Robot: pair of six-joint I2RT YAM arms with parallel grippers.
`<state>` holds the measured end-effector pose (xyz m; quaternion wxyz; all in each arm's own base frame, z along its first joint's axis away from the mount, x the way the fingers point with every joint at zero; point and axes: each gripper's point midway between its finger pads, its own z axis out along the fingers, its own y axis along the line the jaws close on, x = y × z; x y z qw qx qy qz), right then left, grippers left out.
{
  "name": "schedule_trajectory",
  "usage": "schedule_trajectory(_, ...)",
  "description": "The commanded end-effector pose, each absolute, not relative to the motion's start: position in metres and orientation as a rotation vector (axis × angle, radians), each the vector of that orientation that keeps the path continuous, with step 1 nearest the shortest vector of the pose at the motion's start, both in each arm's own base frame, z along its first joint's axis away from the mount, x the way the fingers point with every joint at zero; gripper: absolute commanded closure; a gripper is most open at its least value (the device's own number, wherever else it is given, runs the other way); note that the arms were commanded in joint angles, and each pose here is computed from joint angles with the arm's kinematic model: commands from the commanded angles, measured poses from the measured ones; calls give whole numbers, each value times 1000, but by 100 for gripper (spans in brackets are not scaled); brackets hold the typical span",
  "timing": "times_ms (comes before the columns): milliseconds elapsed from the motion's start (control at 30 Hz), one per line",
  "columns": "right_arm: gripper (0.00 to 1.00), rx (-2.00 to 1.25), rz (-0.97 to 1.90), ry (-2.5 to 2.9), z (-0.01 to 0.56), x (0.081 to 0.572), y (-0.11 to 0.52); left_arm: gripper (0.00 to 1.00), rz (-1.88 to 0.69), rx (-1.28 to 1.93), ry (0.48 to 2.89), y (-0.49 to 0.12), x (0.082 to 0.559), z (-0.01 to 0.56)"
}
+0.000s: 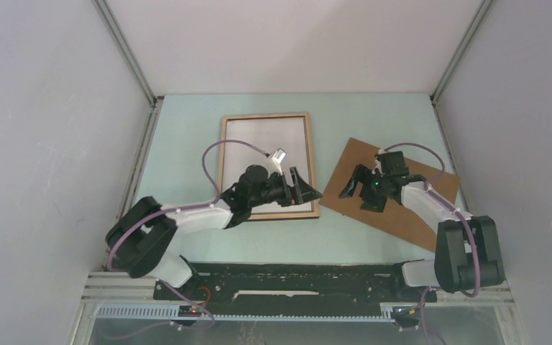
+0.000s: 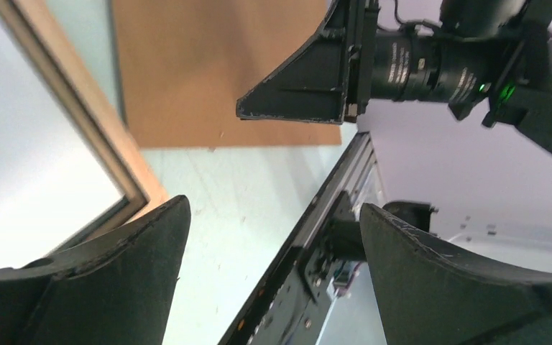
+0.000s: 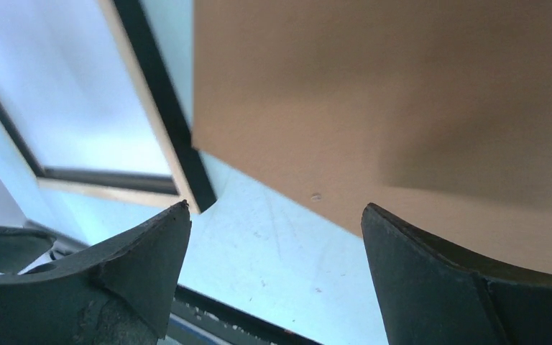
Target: Put the photo into the frame
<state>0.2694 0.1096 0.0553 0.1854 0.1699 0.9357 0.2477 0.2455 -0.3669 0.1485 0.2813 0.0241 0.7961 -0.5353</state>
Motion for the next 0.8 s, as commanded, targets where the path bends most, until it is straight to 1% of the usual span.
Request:
schedule_trajectory(0, 5, 353, 785, 2651, 66, 261, 154, 7, -1263, 119, 2119, -328, 230, 141)
schedule_trajectory(233, 5, 300, 765, 2653, 50, 261, 196, 7, -1242, 122, 2033, -279, 191, 163)
schedule_trajectory(367, 6, 307, 817, 2653, 43, 264, 215, 6, -1221, 113, 1999, -253, 173, 172)
schedule_trajectory(533, 12, 297, 901, 2663, 42, 261, 255, 4, -1168, 78, 1954, -224, 160, 181)
schedule_trajectory(700, 14, 209, 1003, 2664, 53, 262, 301, 2, -1148, 83, 1939, -219, 160, 188)
schedule_trajectory(767, 15, 155, 992, 2665, 61, 265, 312, 2, -1139, 95, 1945, -221, 162, 190)
